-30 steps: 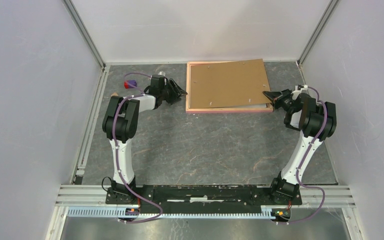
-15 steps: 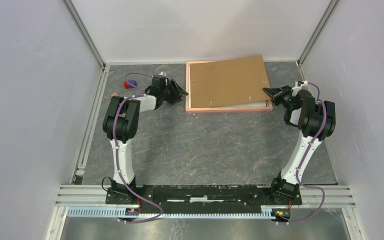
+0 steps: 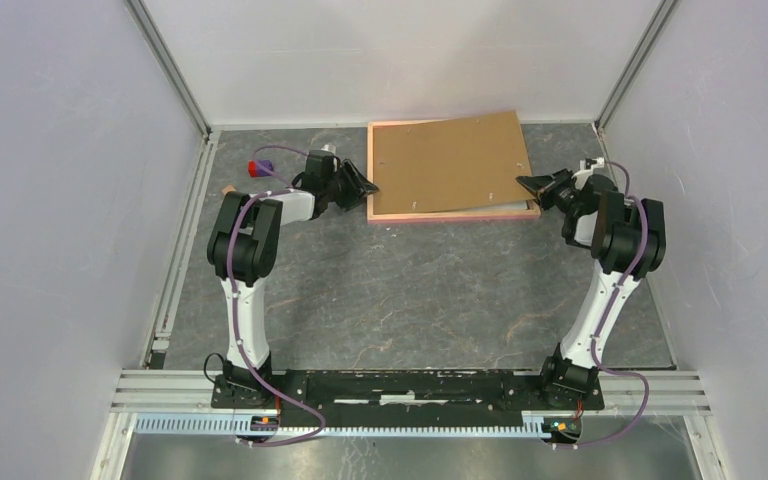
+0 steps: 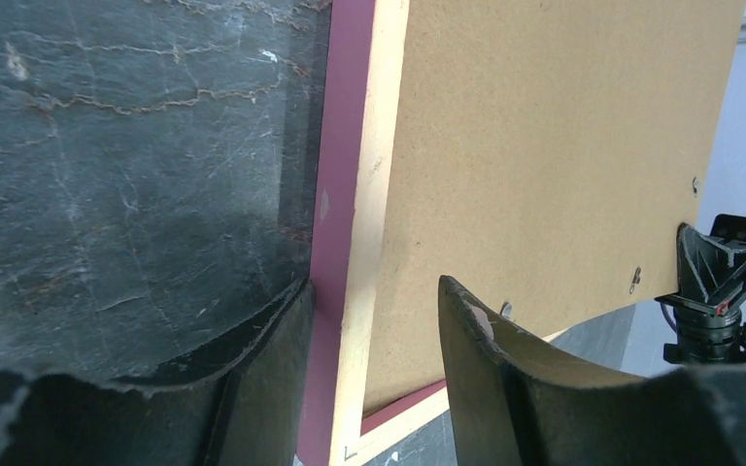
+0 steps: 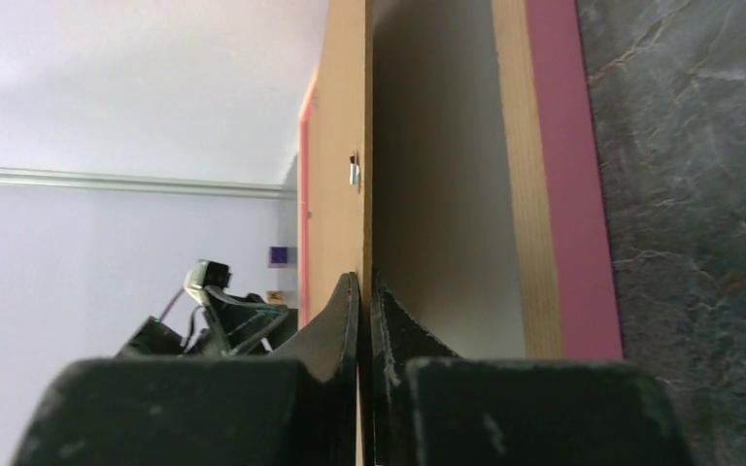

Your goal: Put the photo into the frame

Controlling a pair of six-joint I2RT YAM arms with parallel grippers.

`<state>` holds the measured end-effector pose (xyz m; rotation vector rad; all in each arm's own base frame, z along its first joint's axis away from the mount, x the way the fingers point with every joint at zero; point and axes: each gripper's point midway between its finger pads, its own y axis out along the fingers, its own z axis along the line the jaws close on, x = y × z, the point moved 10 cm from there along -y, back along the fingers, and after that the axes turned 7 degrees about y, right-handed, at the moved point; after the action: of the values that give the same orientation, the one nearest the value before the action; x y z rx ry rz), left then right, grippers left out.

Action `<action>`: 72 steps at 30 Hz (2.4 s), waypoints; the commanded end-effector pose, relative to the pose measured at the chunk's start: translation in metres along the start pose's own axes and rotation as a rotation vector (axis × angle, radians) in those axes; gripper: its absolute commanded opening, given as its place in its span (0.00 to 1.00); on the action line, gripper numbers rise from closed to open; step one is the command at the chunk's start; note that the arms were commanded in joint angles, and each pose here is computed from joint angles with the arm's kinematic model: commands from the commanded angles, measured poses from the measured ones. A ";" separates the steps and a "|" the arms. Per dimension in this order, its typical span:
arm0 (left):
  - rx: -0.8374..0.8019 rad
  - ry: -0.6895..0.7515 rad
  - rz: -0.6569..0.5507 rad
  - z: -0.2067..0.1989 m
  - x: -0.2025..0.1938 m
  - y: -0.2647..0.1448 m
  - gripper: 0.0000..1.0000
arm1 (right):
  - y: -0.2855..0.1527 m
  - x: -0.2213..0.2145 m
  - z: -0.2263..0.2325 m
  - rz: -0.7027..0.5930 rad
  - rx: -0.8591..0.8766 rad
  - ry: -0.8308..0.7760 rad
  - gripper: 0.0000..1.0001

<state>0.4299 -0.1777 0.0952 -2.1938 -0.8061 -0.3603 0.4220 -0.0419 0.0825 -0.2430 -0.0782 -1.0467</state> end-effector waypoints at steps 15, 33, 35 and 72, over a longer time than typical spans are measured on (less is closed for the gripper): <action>0.057 0.101 0.007 -0.005 0.000 -0.002 0.51 | -0.006 0.029 0.047 0.039 -0.270 -0.515 0.62; 0.103 0.133 0.032 -0.006 -0.003 -0.002 0.49 | 0.002 0.035 0.028 -0.007 -0.475 -0.578 0.68; 0.103 0.129 0.038 -0.006 -0.004 -0.002 0.49 | 0.006 0.034 0.026 0.005 -0.501 -0.582 0.65; 0.248 0.020 0.098 0.007 -0.133 -0.257 0.94 | -0.178 -0.186 0.038 0.254 -0.733 -0.764 0.89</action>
<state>0.1701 -0.1033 0.1510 -2.0285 -0.7233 -0.2308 0.1777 0.0468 0.0979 -1.1866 -0.3568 -0.6467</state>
